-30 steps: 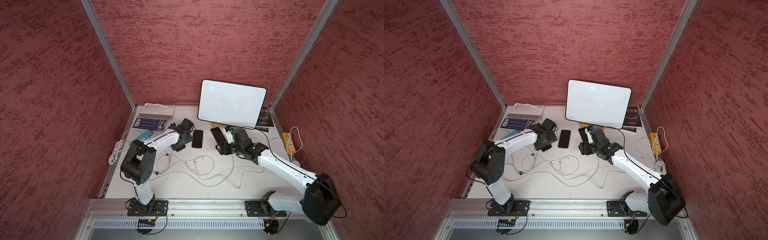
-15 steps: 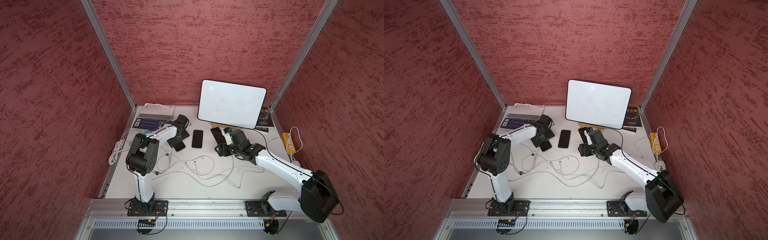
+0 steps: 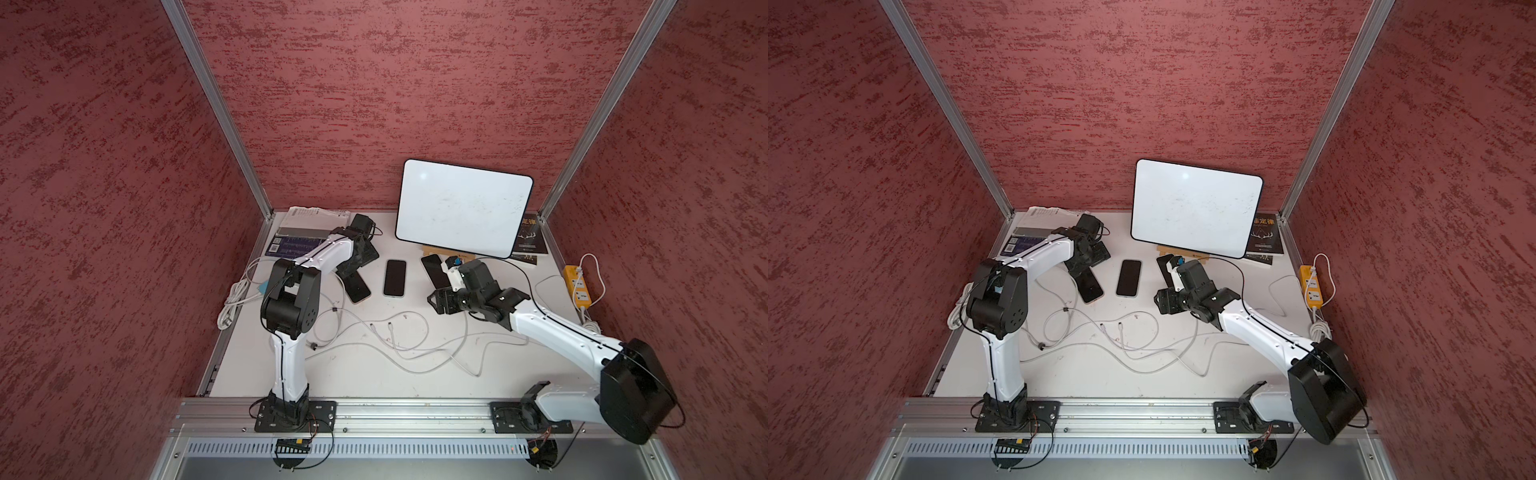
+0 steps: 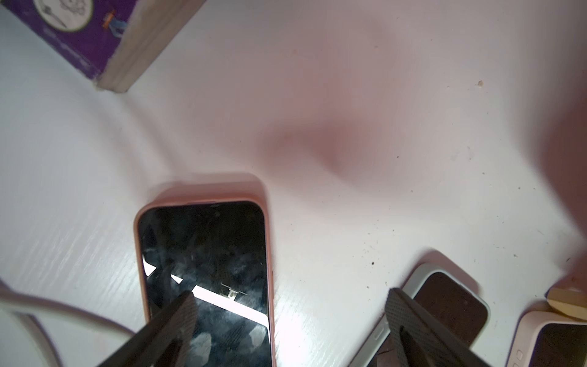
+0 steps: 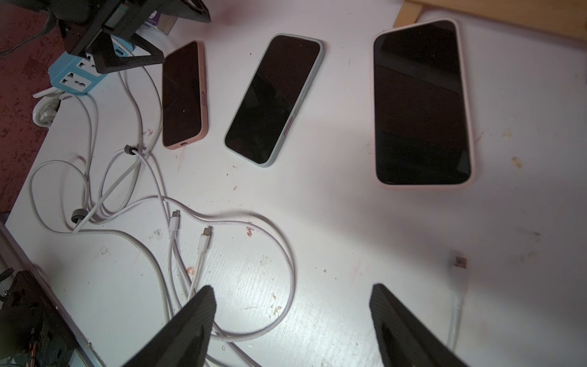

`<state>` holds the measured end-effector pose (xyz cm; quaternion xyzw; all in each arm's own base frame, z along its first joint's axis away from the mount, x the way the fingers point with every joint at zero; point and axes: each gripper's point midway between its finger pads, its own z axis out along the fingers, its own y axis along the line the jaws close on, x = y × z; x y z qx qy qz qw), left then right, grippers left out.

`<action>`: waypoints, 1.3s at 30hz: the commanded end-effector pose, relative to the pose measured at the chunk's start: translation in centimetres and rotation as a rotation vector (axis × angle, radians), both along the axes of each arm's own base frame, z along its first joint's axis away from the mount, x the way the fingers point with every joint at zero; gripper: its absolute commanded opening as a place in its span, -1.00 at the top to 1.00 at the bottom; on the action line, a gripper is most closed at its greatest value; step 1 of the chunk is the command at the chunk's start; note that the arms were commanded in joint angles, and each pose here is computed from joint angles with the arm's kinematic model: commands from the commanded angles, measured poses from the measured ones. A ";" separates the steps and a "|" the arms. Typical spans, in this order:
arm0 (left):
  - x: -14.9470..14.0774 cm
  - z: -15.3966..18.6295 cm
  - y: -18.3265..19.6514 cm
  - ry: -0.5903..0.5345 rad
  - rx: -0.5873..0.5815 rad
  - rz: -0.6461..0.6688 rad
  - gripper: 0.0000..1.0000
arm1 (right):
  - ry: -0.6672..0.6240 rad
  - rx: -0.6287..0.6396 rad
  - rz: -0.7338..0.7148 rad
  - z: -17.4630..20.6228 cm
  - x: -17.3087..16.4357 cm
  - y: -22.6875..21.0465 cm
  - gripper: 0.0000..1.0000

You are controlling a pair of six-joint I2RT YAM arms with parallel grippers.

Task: Plug the charging cable into the phone
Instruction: Adjust the charging cable at the center of the board, then pick up the phone at the center of the board.

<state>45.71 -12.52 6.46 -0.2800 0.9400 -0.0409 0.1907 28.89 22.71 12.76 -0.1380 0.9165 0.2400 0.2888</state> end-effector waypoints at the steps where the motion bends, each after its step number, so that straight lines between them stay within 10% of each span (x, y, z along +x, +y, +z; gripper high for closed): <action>1: -0.5 -1.7 1.8 0.077 0.022 0.014 -0.92 | -0.005 0.012 0.019 0.0 -0.3 0.5 -0.60; 30: -6.1 -6.1 1.7 0.230 0.061 0.067 -0.94 | 0.017 0.014 0.025 -0.8 -0.4 0.7 -0.75; 39: -8.6 -8.3 1.4 0.332 0.103 0.081 -0.60 | 0.024 0.024 0.033 -0.8 -0.5 1.0 -0.73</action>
